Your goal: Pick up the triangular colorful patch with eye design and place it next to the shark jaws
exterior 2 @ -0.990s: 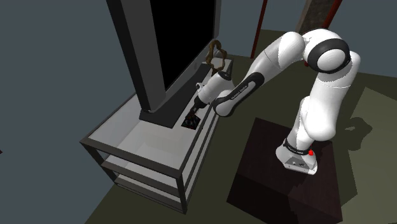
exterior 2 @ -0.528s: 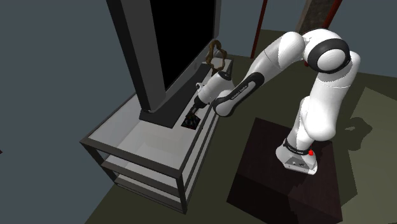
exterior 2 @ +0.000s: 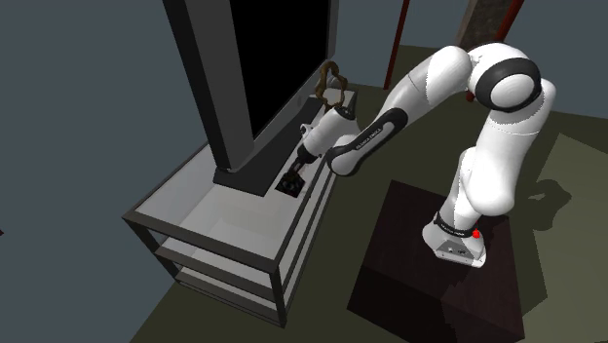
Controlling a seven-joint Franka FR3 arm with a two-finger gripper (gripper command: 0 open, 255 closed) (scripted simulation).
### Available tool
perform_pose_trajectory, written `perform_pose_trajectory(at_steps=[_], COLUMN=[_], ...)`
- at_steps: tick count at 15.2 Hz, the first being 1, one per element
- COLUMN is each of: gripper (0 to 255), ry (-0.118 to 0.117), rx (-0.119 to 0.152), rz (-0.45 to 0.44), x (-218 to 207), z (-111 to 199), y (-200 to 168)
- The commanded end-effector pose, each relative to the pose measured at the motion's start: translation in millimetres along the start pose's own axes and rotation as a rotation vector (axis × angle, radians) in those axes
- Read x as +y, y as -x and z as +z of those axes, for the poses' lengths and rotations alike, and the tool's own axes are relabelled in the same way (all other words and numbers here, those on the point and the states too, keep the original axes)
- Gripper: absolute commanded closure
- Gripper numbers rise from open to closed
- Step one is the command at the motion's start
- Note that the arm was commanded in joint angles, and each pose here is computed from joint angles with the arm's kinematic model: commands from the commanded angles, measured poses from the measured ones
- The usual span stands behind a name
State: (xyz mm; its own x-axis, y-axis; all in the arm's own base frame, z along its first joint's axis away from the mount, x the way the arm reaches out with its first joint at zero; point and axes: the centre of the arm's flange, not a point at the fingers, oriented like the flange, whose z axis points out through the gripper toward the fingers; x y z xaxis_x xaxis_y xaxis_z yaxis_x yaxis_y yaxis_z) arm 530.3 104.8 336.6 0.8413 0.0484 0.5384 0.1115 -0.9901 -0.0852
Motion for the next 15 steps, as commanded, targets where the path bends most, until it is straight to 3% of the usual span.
perform_pose_trajectory(at_steps=[1,15], gripper=[255,255], ry=[0.000,0.000], rx=[0.000,0.000], rz=[0.000,0.000], x=[-1,-8], z=[-8,-70], y=[-5,-45])
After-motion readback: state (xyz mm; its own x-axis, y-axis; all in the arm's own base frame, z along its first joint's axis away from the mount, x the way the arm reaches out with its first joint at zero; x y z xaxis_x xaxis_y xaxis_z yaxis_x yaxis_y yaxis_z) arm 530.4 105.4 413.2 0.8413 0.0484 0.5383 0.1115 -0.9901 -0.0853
